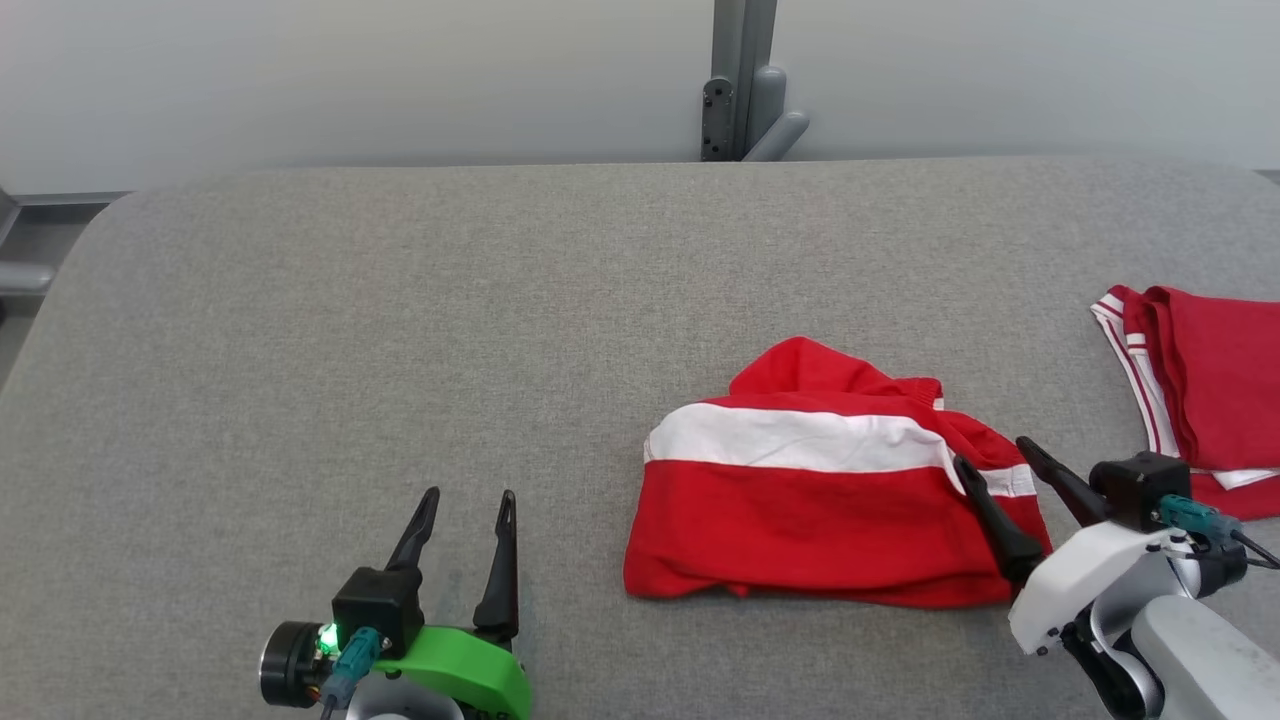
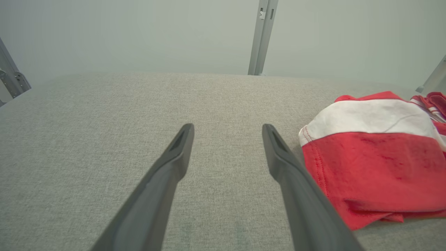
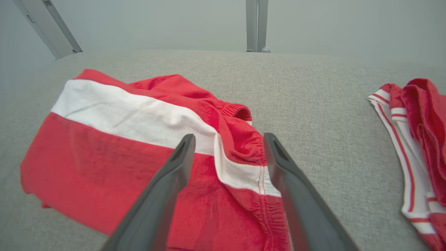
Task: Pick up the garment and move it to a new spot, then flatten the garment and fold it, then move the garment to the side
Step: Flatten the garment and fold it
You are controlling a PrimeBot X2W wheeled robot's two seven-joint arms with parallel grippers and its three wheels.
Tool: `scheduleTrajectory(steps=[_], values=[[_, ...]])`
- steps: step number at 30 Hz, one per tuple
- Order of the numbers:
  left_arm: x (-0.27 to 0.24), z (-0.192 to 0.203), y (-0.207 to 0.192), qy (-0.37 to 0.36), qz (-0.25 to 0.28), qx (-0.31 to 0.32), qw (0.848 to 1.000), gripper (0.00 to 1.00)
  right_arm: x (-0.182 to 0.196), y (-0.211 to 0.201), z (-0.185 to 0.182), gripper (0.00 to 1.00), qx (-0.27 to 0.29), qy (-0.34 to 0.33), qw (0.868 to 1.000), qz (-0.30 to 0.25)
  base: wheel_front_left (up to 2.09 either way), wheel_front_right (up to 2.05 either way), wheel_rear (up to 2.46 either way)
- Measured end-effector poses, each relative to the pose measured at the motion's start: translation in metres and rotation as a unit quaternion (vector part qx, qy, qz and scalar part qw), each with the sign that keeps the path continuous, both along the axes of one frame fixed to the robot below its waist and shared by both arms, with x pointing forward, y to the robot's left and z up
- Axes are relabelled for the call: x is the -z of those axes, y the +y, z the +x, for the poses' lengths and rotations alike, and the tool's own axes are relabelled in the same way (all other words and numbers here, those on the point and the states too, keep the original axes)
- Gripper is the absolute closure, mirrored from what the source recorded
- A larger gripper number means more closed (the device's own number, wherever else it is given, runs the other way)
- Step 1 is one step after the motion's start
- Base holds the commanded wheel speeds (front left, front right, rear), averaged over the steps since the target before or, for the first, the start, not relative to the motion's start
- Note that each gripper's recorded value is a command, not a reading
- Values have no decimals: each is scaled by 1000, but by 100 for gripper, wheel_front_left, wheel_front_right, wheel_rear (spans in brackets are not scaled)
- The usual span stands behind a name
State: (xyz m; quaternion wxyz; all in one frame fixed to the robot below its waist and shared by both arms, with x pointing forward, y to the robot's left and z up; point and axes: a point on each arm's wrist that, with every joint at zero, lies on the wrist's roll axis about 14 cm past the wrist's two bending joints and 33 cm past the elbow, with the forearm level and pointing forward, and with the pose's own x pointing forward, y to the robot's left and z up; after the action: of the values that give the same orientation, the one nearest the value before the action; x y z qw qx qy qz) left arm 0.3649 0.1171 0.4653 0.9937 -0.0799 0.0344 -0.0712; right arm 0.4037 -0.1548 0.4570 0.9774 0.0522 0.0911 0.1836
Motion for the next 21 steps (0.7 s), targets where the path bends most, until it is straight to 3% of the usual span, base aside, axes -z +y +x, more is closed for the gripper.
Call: scheduleTrajectory(steps=[7,13,16,21], values=[[2,-4,8,4,1,-12,1000,0,14,30,22,0,-53,20,996,-67,0,0,0],[4,-4,18,8,1,-28,1000,0,4,100,33,0,-140,7,989,-57,0,0,0],[4,-6,25,9,-1,-41,999,0,4,132,33,0,-195,14,978,-70,0,0,0],[4,-10,37,11,-3,-62,998,0,17,152,30,0,-246,65,961,-105,0,0,0]])
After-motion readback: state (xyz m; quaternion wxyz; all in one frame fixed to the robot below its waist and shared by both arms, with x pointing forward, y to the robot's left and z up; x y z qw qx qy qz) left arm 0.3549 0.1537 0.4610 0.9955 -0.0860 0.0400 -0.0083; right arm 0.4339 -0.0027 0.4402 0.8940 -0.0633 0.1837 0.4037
